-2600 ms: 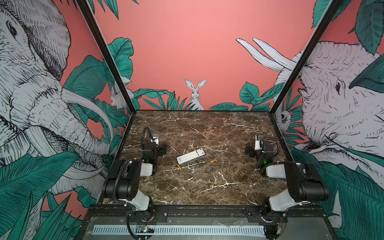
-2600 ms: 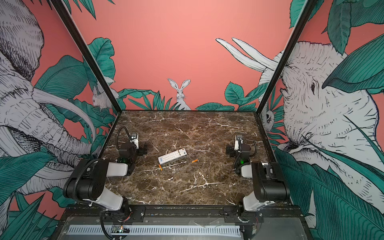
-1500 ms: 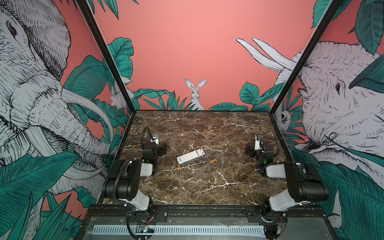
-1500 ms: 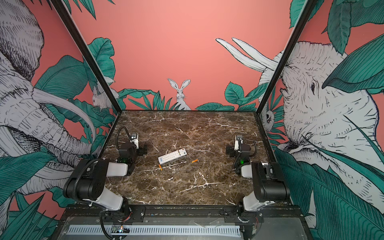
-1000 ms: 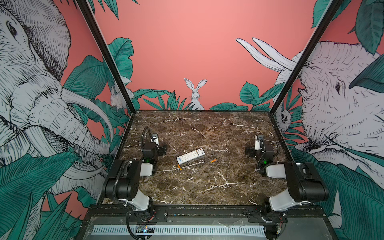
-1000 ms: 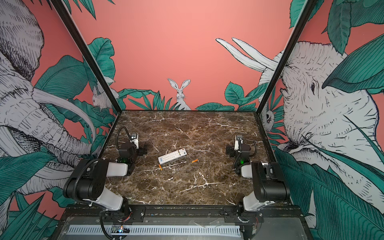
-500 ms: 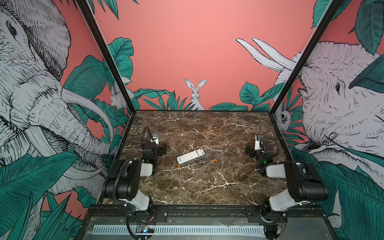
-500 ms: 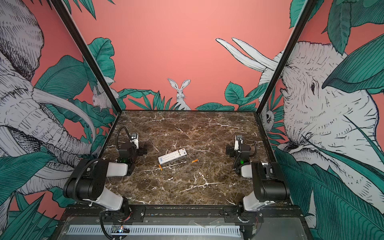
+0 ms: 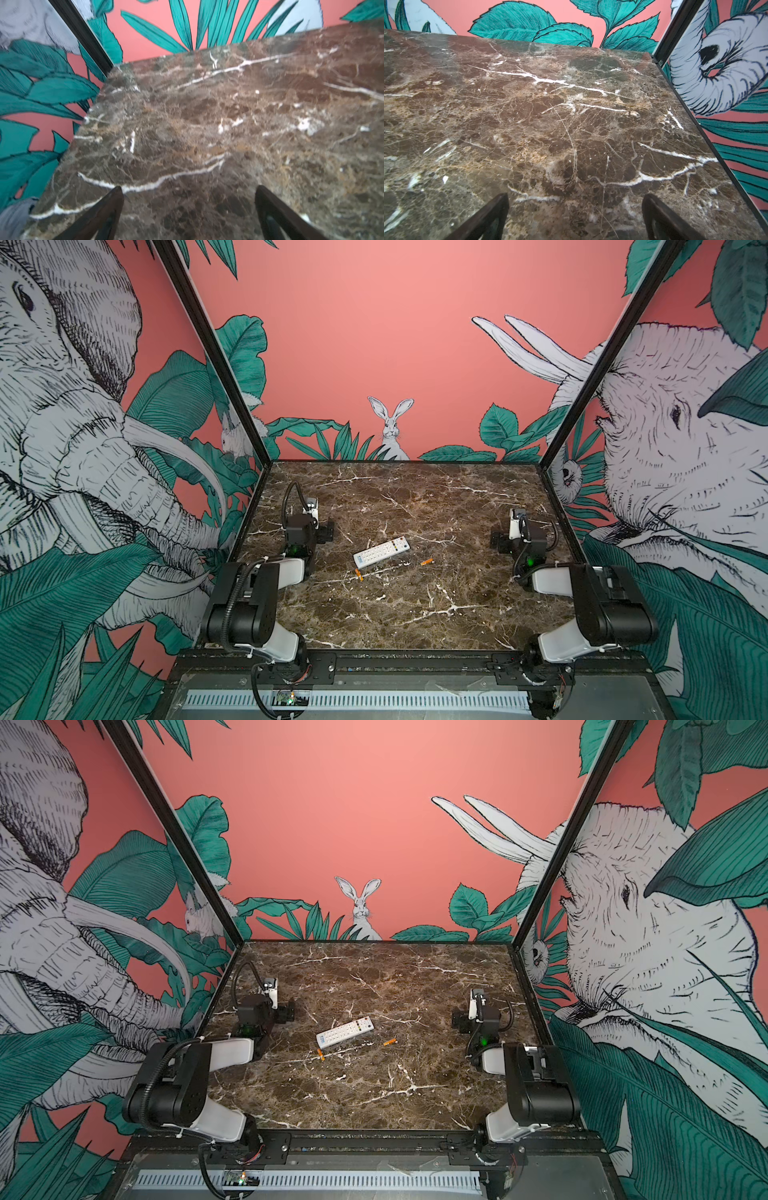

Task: Load the batteries into the remote control
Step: 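Reach the left gripper to the white remote while the right gripper approaches it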

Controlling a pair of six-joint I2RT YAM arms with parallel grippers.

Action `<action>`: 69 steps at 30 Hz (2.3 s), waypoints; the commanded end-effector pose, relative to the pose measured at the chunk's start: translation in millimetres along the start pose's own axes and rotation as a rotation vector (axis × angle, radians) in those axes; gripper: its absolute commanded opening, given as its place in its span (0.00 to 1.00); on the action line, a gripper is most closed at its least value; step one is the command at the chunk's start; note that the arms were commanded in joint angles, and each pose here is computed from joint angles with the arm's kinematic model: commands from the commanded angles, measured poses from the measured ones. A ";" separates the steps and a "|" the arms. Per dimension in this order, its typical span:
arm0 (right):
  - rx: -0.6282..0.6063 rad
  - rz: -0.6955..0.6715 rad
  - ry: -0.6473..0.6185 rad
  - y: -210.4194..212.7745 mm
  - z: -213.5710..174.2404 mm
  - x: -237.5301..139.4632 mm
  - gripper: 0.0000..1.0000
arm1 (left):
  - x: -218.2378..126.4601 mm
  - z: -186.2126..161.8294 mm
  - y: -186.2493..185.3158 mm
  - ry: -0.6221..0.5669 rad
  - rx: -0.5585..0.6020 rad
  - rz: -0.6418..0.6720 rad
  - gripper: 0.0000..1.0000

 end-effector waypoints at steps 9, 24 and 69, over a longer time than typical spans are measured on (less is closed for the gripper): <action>-0.072 0.079 -0.037 43.8 59.7 -31.9 0.99 | -33.8 46.4 -29.4 0.136 0.003 0.001 0.99; 0.057 0.415 0.298 154.2 41.3 -89.3 0.99 | -89.4 29.4 -158.5 0.240 -0.067 -0.723 1.00; 0.023 0.434 0.584 169.6 -39.5 -146.2 0.99 | -131.8 11.1 -245.7 0.378 -0.113 -1.004 1.00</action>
Point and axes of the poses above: each gripper's point midway between its finger pads, its own x axis out along the fingers, its own y axis along the line the jaws close on, z = x × y, the point moved 4 cm from there along -x, back along the fingers, and after that the axes turned 10 degrees about x, right-handed, at the moved point
